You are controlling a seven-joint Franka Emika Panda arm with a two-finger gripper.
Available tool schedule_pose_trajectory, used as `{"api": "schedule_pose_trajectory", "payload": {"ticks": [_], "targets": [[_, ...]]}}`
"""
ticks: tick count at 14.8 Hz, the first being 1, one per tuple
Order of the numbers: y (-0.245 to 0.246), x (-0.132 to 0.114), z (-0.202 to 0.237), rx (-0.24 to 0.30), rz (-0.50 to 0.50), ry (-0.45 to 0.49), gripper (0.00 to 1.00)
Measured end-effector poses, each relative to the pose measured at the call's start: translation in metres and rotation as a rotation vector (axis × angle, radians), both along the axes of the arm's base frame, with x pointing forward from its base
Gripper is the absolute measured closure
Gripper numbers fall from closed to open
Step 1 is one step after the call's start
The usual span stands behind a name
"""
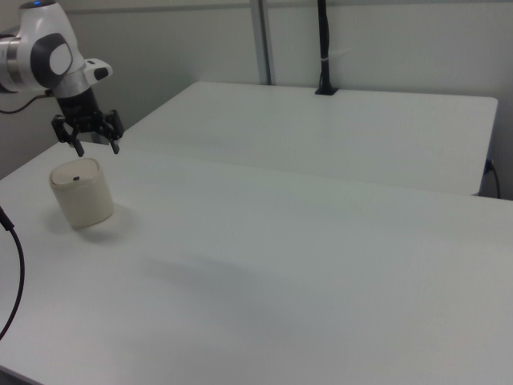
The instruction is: Open the trash bin
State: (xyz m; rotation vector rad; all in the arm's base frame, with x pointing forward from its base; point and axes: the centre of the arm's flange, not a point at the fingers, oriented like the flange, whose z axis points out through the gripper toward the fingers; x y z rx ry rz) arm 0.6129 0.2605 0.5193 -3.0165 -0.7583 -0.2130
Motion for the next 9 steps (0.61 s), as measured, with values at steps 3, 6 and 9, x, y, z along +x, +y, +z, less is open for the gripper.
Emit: {"api": "schedule_pose_trajectory", "payload": {"ticks": [3,6,9], "targets": [[0.027,-0.002,-0.008,0.008,0.039,-0.026,0.27],[0.055,-0.003,-0.018,0.023,0.078,-0.066,0.65],[0.075,-0.002,-0.026,0.031,0.111,-0.088,0.88]]}}
